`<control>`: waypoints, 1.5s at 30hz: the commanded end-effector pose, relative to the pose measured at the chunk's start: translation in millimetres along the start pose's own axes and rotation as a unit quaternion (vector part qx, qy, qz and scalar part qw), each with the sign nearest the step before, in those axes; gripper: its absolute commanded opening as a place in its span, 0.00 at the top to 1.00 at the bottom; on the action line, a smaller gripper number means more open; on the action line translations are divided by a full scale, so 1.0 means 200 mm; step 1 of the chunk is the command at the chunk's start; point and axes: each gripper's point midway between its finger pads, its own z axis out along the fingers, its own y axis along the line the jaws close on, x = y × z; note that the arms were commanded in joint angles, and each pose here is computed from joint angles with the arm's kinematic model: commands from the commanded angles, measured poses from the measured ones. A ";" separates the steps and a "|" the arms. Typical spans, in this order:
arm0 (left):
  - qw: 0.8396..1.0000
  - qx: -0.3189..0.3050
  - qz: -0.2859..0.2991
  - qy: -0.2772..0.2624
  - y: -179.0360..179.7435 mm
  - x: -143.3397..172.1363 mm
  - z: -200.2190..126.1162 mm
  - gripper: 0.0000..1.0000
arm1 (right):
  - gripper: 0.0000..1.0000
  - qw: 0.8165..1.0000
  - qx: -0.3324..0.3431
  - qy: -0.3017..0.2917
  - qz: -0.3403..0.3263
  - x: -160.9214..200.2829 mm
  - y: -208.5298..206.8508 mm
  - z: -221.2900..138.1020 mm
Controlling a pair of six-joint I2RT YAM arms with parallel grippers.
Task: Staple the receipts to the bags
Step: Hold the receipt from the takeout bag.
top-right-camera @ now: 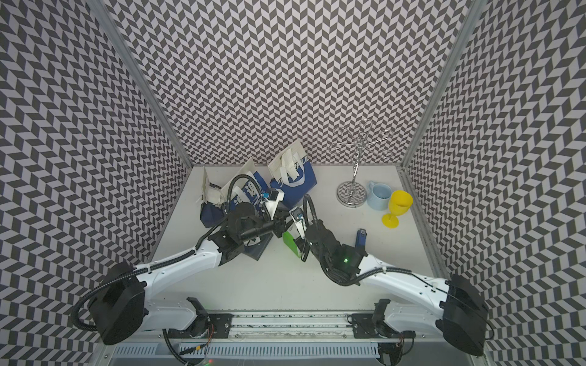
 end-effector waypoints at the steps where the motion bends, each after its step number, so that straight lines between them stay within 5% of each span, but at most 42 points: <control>1: 1.000 -0.007 -0.003 -0.003 0.01 -0.04 0.02 0.65 | 1.00 1.000 0.009 -0.020 -0.022 -0.03 0.03 0.00; 5: 1.000 -0.008 0.001 -0.003 0.01 -0.04 0.02 0.67 | 1.00 0.998 0.034 -0.012 -0.044 -0.01 0.03 0.01; 12: 1.000 -0.010 0.005 0.003 0.01 -0.03 0.01 0.98 | 1.00 0.994 0.100 -0.020 -0.035 -0.03 -0.08 -0.01; 17: 1.000 -0.009 0.012 0.003 0.00 -0.04 0.00 1.00 | 1.00 0.992 0.116 -0.035 -0.019 -0.05 -0.13 -0.05; 19: 1.000 -0.009 0.014 0.002 0.00 -0.05 -0.01 1.00 | 0.90 0.992 0.118 -0.032 -0.011 -0.04 -0.14 -0.06; 22: 1.000 -0.010 0.015 0.002 0.00 -0.06 0.00 1.00 | 0.59 0.994 0.099 -0.037 0.020 -0.02 -0.14 -0.11; 26: 0.999 -0.036 0.015 0.005 0.05 -0.05 0.01 1.00 | 0.44 0.989 0.069 -0.080 0.105 -0.05 -0.23 -0.24; 32: 0.998 -0.025 0.048 0.028 0.03 -0.03 0.02 1.00 | 0.40 0.972 0.003 -0.144 0.188 -0.17 -0.39 -0.37; 40: 0.992 0.050 0.092 0.064 -0.10 -0.02 0.02 1.00 | 0.41 0.968 -0.153 -0.114 0.162 -0.24 -0.22 -0.32; 45: 0.987 0.103 0.090 0.088 -0.16 0.01 0.01 1.00 | 0.44 0.963 -0.176 -0.085 0.187 -0.15 -0.17 -0.25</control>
